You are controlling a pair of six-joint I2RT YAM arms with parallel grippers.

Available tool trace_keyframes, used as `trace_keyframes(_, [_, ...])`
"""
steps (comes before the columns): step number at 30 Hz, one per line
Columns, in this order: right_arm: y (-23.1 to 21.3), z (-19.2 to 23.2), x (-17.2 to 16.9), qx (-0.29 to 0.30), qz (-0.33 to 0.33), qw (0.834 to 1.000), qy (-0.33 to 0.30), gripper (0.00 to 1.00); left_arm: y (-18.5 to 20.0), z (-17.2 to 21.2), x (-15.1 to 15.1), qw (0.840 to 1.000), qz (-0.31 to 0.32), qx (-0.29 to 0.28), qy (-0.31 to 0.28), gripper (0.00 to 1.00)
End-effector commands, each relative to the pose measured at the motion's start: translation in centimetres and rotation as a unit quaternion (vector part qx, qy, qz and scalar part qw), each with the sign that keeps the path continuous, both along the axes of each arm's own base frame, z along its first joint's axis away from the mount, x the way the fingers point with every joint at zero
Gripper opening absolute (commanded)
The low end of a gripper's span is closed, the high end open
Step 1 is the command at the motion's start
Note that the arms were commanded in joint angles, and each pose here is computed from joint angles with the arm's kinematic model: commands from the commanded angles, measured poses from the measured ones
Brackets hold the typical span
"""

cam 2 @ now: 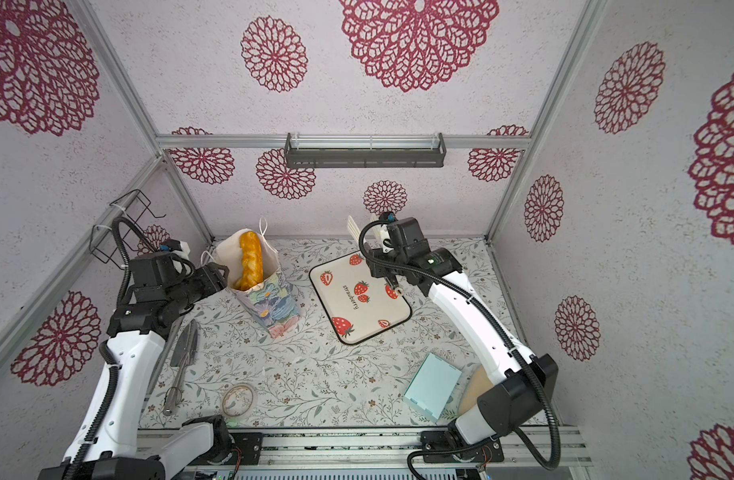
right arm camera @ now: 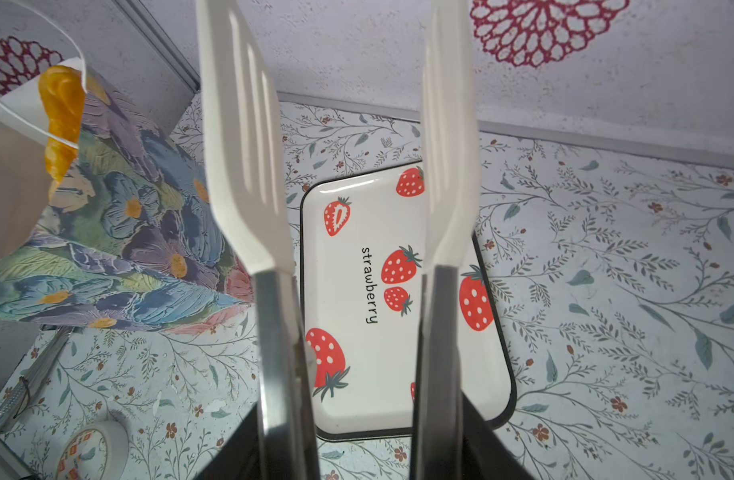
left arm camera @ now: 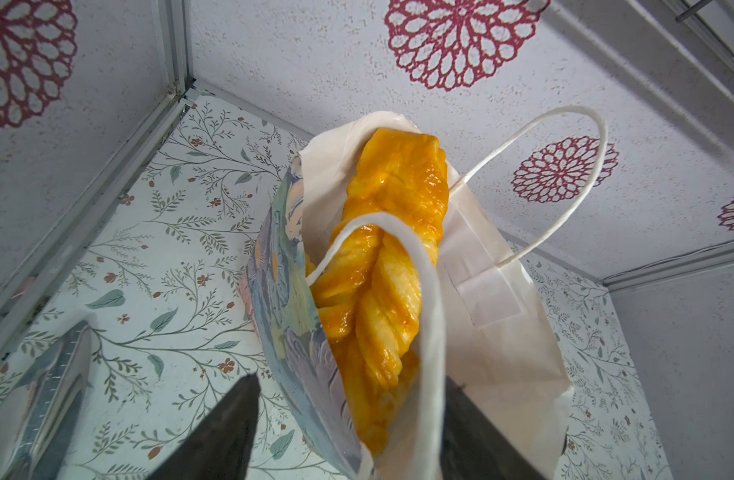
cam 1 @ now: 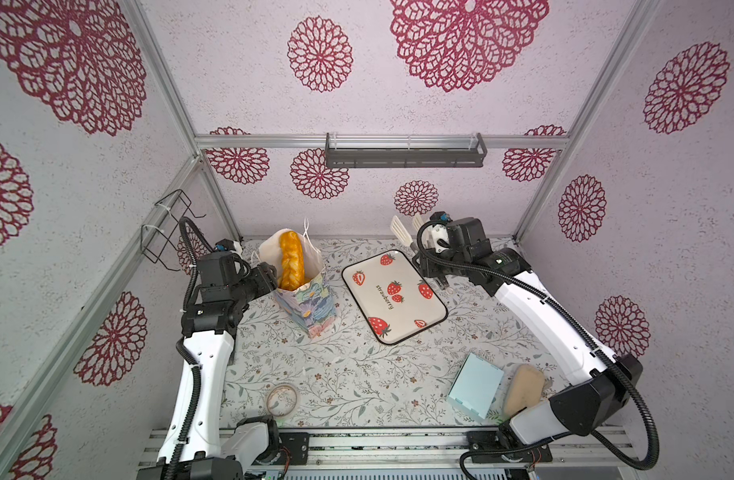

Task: Place the fake bread into the paper bag
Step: 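Move the tongs away from the bag while the left gripper lowers the bag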

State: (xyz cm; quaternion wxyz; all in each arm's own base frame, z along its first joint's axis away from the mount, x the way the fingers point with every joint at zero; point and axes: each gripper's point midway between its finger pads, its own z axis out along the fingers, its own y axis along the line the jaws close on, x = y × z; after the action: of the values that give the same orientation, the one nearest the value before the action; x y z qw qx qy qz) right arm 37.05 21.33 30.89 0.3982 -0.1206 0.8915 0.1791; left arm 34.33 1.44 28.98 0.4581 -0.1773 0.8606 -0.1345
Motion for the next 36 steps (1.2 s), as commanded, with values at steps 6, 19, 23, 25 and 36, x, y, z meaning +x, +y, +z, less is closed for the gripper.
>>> trace_keyframes(6, [-4.8, 1.4, 0.9, 0.071, -0.062, 0.995, -0.031, 0.54, -0.1, 0.7, -2.3, 1.0, 0.001, 0.019, -0.005, 1.0])
trace_keyframes(19, [-10.4, -5.6, 3.1, 0.087, -0.138, 0.986, 0.035, 0.54, -1.3, 0.4, -5.5, 0.997, -0.021, 0.059, -0.033, 0.97])
trace_keyframes(23, [-12.1, -7.6, 3.7, 0.078, -0.16, 0.983, 0.048, 0.54, -1.7, -0.4, -5.9, 0.995, -0.031, 0.09, -0.029, 0.98])
trace_keyframes(25, [-12.6, -8.6, 4.0, 0.08, -0.166, 0.981, 0.056, 0.54, -1.8, -1.0, -5.9, 0.994, -0.035, 0.104, -0.027, 0.97])
trace_keyframes(36, [-15.4, -13.4, 5.7, 0.057, -0.206, 0.972, 0.095, 0.54, -4.2, -3.8, -5.5, 0.989, -0.084, 0.12, -0.026, 0.97])
